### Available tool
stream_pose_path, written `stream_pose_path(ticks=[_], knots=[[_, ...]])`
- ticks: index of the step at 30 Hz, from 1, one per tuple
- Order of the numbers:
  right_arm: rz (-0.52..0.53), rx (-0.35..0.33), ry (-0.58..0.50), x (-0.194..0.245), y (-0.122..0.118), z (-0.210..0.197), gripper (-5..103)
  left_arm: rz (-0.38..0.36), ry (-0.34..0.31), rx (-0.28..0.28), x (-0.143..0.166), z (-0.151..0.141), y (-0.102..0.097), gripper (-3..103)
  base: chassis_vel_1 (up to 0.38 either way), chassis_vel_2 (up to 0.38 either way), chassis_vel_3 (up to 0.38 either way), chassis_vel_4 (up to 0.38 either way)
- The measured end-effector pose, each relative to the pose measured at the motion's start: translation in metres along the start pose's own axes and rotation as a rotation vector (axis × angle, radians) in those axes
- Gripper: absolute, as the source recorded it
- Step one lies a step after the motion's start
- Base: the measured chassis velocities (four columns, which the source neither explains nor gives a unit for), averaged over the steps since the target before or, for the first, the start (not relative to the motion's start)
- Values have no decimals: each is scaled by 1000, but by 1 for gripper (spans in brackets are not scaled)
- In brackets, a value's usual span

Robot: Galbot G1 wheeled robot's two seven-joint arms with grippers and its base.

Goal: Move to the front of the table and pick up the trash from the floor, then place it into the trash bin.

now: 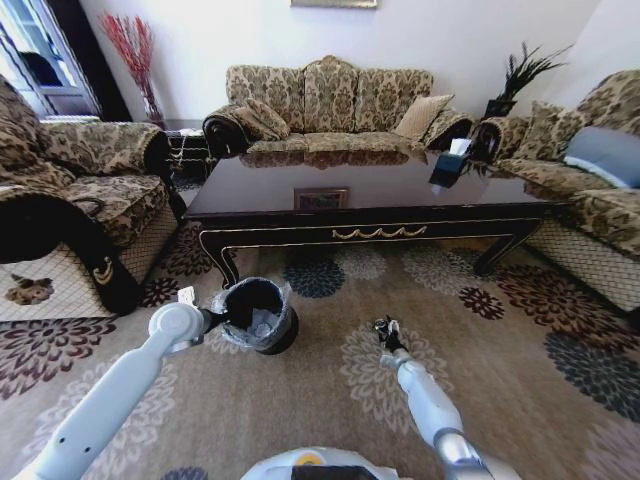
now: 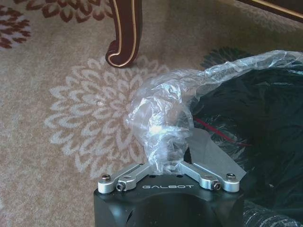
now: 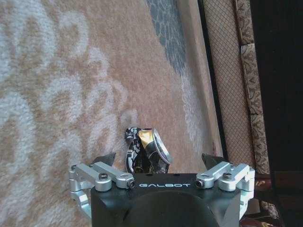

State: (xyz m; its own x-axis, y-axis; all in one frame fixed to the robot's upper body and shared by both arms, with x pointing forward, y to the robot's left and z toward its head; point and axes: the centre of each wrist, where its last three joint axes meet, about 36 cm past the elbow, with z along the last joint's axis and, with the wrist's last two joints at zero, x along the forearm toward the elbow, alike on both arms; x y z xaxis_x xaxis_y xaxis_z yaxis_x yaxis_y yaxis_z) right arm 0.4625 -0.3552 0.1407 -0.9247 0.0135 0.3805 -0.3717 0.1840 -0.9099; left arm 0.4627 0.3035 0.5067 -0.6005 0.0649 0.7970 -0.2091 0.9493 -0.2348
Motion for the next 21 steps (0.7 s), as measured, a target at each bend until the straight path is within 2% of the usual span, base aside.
stream_pose_path(ticks=[21], knots=[[-10, 75, 27, -27, -23, -5, 100, -3, 2, -8, -1, 0, -2, 0, 0, 0, 0, 0]])
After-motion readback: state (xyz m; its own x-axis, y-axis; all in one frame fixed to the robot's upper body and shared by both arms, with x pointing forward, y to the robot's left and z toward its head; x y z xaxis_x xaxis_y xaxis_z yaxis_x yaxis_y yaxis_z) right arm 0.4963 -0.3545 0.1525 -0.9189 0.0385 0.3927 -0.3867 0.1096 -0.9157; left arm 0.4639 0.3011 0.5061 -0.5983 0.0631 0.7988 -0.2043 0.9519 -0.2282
